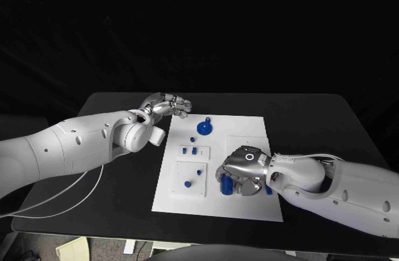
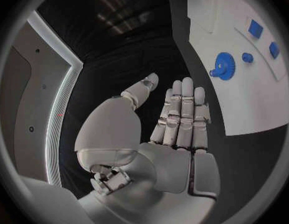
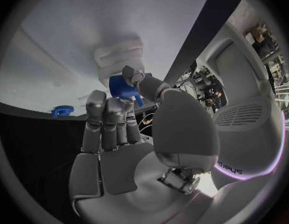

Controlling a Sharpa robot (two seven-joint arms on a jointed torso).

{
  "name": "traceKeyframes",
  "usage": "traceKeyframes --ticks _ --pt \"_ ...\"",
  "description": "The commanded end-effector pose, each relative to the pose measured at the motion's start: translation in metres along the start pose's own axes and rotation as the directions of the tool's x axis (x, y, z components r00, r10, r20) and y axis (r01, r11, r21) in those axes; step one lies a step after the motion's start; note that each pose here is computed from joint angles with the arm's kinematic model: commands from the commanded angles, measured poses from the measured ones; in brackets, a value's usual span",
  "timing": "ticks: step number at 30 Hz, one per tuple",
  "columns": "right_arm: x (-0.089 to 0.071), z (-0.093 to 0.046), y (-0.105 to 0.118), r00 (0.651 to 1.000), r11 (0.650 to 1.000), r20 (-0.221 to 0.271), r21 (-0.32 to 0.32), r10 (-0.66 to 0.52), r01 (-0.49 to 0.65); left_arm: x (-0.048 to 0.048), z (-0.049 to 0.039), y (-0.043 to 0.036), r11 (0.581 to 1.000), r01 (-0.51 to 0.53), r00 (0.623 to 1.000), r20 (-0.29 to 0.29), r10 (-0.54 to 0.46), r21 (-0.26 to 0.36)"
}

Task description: Assemble the parts on the task board

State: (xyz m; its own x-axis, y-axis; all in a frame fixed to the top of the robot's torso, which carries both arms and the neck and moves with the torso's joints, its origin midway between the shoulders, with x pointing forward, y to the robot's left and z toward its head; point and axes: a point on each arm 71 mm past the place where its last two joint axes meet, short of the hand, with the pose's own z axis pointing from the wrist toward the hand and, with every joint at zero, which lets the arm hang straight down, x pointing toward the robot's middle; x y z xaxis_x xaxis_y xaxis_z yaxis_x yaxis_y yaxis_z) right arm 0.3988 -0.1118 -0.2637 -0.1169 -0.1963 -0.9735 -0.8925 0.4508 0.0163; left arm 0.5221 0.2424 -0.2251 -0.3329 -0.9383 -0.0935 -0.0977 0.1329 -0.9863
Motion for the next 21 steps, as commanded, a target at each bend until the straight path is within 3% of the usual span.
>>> traceKeyframes --ticks 1,21 --pt "0.0022 -0.0005 -0.0010 1.000 1.000 -0.015 0.003 0.006 -0.006 0.0021 0.0002 -0.0014 1.000 0.004 1.000 -0.014 -0.003 0.008" --pt "-0.0020 -0.0069 -0.0043 0.998 0.998 0.049 0.045 0.029 -0.031 0.0020 0.0005 -0.0010 1.000 -0.004 1.000 -0.012 0.004 0.002"
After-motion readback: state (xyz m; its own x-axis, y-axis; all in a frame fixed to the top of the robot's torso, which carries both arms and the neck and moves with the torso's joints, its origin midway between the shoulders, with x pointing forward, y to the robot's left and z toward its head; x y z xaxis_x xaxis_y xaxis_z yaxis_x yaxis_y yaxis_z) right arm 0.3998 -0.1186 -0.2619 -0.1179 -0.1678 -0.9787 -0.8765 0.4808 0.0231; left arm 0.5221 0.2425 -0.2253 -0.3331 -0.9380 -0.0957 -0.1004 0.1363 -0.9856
